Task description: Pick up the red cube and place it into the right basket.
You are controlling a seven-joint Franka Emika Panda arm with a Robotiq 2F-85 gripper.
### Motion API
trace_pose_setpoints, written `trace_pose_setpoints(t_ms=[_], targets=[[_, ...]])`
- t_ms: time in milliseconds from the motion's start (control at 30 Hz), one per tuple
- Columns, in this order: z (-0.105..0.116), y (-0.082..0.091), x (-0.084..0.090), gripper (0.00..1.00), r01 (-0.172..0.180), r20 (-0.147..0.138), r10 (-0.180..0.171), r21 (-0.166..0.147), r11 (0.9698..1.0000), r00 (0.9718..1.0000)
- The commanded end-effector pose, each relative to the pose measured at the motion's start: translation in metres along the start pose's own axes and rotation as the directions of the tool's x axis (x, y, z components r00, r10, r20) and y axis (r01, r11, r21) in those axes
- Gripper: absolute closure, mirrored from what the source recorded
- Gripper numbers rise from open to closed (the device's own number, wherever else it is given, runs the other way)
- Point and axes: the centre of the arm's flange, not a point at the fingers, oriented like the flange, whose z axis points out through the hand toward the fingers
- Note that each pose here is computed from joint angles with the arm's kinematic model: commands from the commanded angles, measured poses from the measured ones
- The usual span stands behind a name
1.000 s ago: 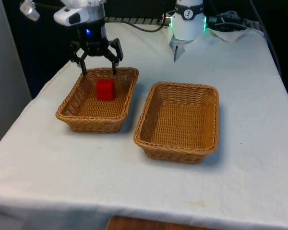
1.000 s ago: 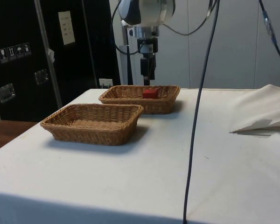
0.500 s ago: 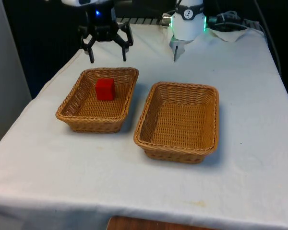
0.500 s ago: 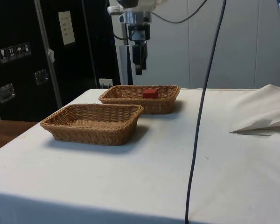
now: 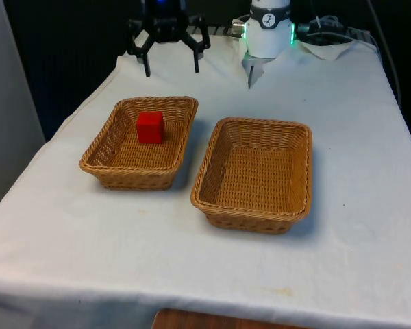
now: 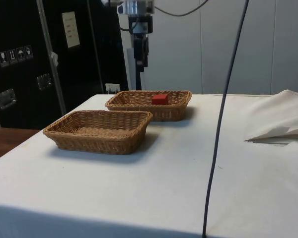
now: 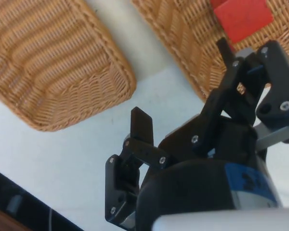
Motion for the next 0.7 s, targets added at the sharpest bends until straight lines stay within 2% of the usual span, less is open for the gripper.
trace_pose_setpoints(t_ms=[0,33,67,300,333,367,567,600,633,667], targets=[[-0.004,-0.005,0.001,0.0,0.004,0.002,-0.004,-0.01,0.9999,1.0],[-0.002,-0.003,0.001,0.0,0.004,0.0,-0.004,0.0,1.0,1.0],[-0.006,-0.007,0.002,0.0,0.008,0.002,-0.008,-0.01,0.9999,1.0],[-0.019,-0.027,0.011,0.0,0.041,-0.008,-0.041,-0.007,0.9991,0.9991],[-0.018,-0.025,0.011,0.0,0.041,-0.012,-0.041,0.003,0.9992,0.9991],[-0.02,-0.029,0.012,0.0,0.044,-0.01,-0.044,-0.006,0.999,0.999],[-0.025,-0.05,0.021,0.0,0.068,-0.022,-0.069,-0.002,0.9976,0.9974],[-0.023,-0.045,0.02,0.0,0.066,-0.023,-0.066,0.011,0.9977,0.9975],[-0.026,-0.052,0.022,0.0,0.07,-0.024,-0.07,-0.002,0.9975,0.9973],[-0.026,-0.056,0.023,0.0,0.073,-0.024,-0.073,-0.003,0.9973,0.997]])
